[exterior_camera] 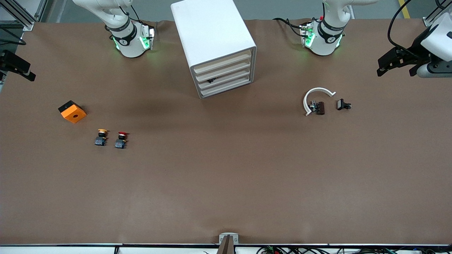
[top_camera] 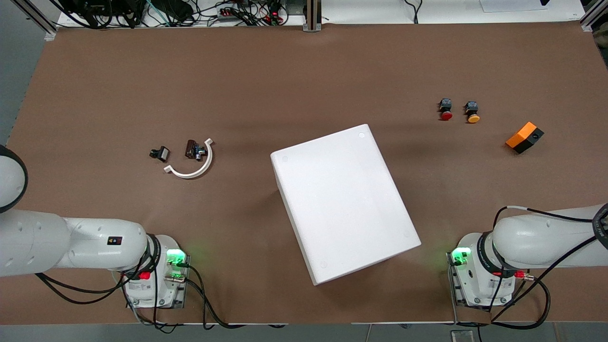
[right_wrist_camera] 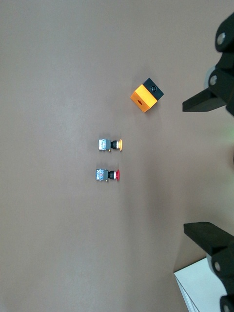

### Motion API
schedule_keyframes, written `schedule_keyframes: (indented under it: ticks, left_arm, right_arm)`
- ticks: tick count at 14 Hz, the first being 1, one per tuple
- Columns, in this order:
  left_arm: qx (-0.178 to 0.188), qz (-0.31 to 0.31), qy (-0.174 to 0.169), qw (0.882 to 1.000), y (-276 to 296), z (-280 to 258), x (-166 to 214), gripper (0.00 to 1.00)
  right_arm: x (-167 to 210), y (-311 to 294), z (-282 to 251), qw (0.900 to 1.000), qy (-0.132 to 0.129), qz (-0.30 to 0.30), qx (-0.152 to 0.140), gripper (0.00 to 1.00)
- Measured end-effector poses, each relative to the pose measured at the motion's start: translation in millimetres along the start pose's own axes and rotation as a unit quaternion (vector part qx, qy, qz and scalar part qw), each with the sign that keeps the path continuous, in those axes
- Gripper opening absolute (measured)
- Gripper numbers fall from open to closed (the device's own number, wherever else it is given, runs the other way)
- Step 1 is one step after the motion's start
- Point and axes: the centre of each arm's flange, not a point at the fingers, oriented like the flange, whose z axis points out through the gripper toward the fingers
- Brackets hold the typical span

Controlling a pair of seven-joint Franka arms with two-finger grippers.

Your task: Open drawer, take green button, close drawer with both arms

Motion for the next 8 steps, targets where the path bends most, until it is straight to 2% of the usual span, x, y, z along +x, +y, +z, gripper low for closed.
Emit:
schedule_keyframes:
  ticks: [8]
  left_arm:
    - [0.000,-0.001,-0.009,1.000,-1.0,6.6,3.4,1.00]
  right_arm:
    - [0.0,0.7,0.0,1.000,0.000,0.001,0.000,1.00]
